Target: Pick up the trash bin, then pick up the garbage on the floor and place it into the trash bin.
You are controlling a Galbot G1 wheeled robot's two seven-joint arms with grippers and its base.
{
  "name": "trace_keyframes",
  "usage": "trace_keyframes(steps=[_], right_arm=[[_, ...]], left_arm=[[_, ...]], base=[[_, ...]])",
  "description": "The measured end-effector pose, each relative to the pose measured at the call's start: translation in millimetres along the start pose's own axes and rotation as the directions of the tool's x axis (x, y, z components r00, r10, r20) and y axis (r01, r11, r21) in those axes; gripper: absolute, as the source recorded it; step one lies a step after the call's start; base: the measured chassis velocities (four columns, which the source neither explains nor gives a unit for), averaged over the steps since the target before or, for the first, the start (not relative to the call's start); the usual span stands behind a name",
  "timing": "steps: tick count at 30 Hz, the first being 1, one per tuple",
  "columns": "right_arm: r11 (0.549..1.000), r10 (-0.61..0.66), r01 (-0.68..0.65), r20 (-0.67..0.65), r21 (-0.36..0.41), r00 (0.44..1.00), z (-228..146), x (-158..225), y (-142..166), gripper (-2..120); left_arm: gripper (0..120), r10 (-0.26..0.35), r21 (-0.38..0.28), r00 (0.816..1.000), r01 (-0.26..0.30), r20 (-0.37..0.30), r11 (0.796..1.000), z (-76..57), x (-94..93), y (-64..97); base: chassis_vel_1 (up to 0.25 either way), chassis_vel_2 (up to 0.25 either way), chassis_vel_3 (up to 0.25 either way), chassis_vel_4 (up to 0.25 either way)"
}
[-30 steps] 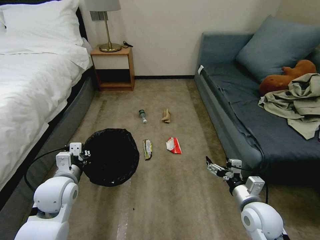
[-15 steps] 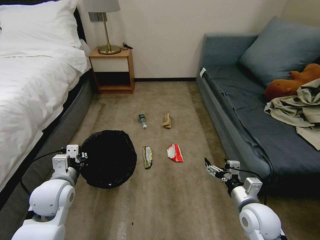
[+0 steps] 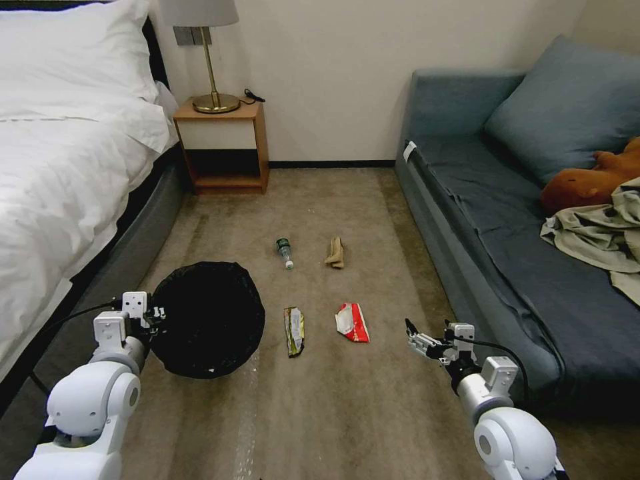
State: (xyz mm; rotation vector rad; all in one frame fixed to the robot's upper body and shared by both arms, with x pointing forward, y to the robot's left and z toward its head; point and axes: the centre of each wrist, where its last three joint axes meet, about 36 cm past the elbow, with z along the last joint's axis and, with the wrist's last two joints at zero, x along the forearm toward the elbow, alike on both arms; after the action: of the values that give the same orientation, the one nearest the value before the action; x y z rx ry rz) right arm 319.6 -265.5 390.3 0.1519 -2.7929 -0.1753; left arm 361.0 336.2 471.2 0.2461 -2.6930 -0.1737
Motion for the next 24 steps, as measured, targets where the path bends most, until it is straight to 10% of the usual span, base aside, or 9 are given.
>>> trace_keyframes(steps=[24], right_arm=[[1.0, 0.006, -0.006, -0.013, 0.007, 1.0, 5.6, 2.2, 1.6, 100]], left_arm=[[4, 0.014, -0.003, 1.0, -0.014, 0.001, 1.0, 1.8, -4.6, -2.3]], base=[[-0.104, 0.106, 0.104, -0.109]])
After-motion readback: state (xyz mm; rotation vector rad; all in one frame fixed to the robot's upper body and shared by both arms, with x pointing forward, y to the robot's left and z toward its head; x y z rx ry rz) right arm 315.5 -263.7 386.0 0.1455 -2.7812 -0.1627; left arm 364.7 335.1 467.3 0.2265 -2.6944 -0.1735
